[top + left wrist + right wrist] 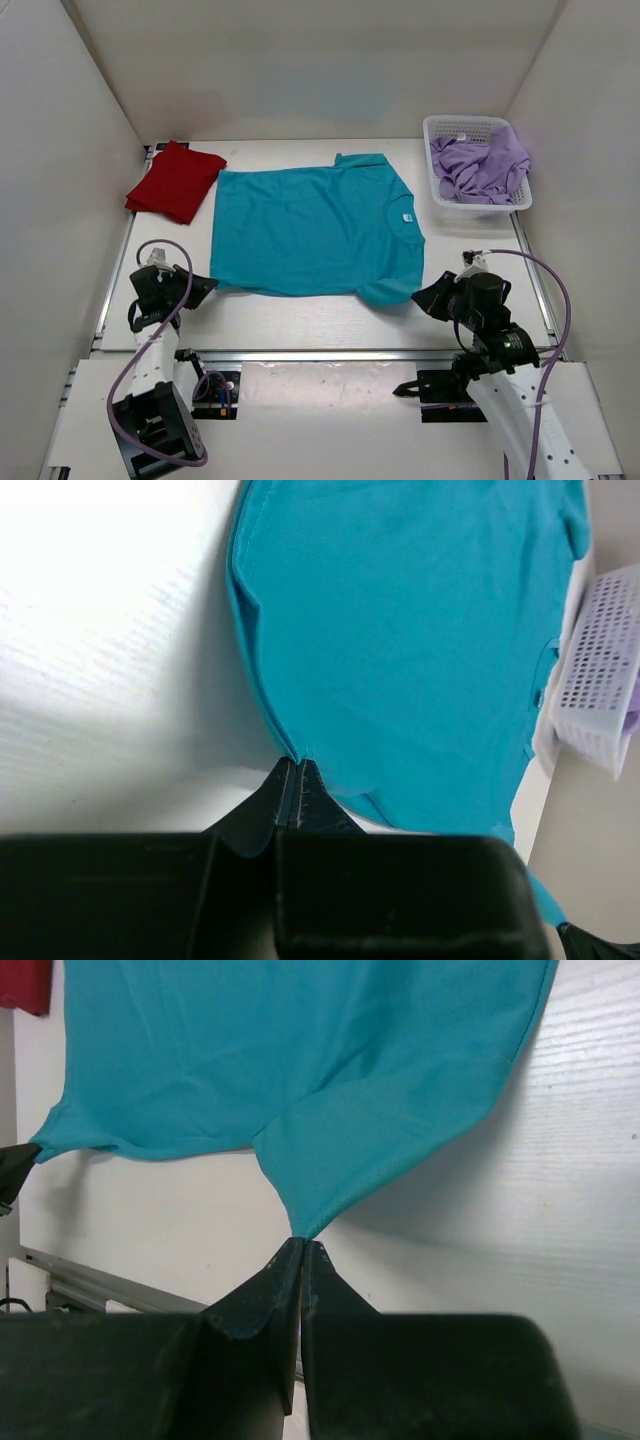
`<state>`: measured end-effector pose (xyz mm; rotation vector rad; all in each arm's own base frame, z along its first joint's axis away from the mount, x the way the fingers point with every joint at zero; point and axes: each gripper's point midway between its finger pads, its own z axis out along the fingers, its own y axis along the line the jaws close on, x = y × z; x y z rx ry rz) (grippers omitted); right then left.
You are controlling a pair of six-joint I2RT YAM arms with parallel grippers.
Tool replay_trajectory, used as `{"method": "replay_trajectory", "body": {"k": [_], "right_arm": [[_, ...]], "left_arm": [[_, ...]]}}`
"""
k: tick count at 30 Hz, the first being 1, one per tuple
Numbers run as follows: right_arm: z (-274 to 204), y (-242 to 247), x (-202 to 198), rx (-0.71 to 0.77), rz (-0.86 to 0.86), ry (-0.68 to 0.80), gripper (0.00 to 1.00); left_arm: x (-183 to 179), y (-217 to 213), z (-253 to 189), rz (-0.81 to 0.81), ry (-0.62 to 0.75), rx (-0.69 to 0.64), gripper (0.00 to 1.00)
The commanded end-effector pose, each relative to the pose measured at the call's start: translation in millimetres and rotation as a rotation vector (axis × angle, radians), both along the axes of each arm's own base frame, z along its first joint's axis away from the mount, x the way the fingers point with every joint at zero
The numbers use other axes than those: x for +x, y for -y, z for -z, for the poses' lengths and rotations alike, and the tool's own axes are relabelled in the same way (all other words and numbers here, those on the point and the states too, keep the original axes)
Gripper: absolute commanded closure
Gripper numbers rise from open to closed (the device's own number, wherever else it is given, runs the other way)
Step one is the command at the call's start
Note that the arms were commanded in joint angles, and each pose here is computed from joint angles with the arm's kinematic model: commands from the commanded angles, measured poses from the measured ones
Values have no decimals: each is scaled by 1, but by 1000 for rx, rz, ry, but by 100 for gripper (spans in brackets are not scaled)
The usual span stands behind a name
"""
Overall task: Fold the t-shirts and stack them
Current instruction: Grap the side of the flattened tshirt closest away from the robot with both arms, then fold the flattened tshirt in 1/3 of the way
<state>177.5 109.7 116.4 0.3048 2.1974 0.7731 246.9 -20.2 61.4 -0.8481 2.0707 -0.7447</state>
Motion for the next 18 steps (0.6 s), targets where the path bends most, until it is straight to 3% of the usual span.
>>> {"method": "replay_trajectory", "body": {"k": [1, 7, 13, 18], "right_arm": [[-3, 3, 3, -12, 44, -21, 100], [2, 8, 51, -57, 43, 16, 100], [-27, 21, 118, -90, 83, 93, 100], [-49, 24, 174, -99, 103, 138, 100]], "left_arm": [[0, 4, -2, 49, -21, 17, 100], [35, 7, -19, 12, 43, -49, 100], [74, 3, -33, -33, 58, -24, 100], [95, -19, -33, -118, 59, -83, 100]]}}
